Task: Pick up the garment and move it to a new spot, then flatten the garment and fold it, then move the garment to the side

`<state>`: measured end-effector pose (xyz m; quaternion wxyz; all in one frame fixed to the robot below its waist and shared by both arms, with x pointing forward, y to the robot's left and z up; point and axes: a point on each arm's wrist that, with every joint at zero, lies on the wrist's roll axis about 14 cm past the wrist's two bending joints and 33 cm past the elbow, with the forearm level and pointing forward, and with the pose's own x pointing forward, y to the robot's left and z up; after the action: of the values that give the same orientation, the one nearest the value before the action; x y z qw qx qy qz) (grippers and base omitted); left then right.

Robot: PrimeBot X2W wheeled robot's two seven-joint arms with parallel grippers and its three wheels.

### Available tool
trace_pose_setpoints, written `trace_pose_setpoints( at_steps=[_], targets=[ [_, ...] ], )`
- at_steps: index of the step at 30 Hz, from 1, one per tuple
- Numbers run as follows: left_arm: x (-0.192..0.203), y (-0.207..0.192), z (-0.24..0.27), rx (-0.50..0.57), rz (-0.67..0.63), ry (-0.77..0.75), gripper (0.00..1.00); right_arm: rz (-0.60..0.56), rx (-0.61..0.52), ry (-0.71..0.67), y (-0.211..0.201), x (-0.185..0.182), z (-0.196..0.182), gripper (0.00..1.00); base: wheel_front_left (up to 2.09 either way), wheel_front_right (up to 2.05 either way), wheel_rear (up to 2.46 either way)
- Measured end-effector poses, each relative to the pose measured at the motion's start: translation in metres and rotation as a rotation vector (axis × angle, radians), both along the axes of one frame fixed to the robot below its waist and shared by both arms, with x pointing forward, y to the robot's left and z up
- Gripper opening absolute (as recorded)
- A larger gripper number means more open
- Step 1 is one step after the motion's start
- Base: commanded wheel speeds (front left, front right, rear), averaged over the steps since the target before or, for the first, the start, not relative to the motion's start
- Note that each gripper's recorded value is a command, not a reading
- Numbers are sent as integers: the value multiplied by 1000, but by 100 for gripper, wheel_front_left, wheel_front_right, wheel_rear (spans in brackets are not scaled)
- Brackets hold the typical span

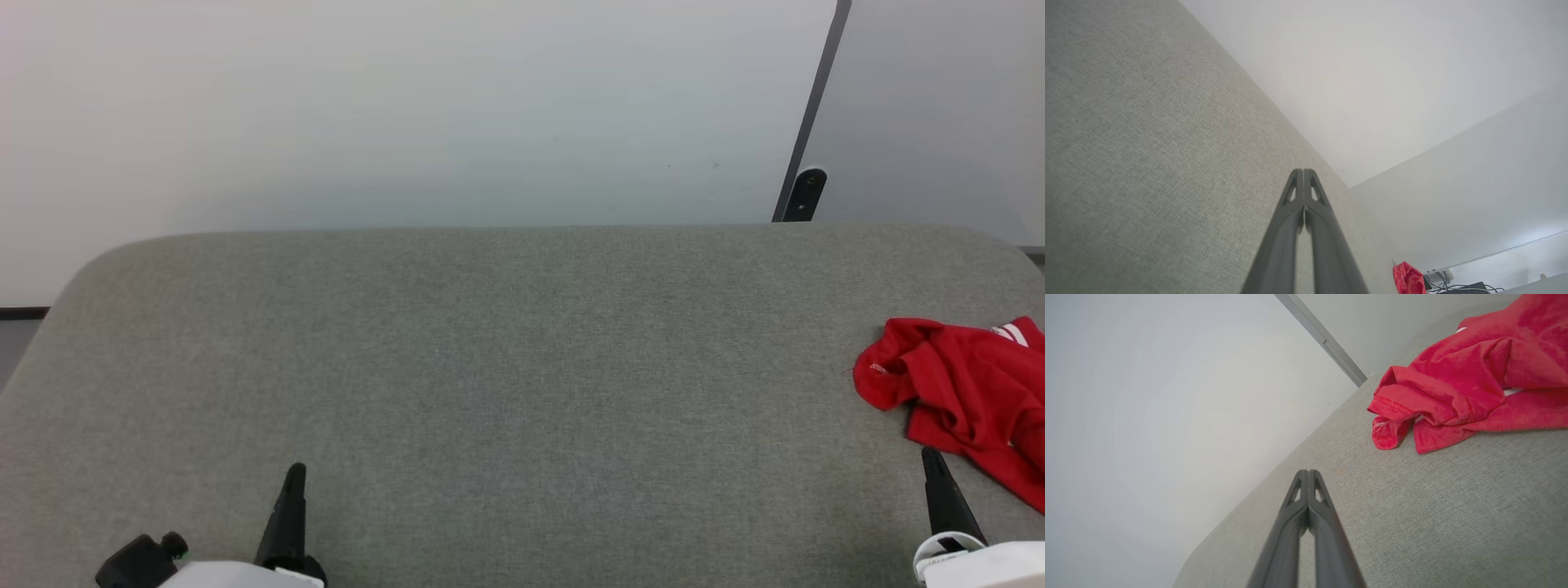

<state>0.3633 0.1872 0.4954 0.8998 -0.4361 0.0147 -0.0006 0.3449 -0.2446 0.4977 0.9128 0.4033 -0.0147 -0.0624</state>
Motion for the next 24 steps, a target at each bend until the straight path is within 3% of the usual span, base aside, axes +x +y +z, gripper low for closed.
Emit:
trace_pose_setpoints(
  at_steps=[24],
  targets=[
    [9, 5, 2, -257, 16, 12, 0, 30, 285, -22, 15, 16, 1, 0, 0, 0, 0]
  ],
)
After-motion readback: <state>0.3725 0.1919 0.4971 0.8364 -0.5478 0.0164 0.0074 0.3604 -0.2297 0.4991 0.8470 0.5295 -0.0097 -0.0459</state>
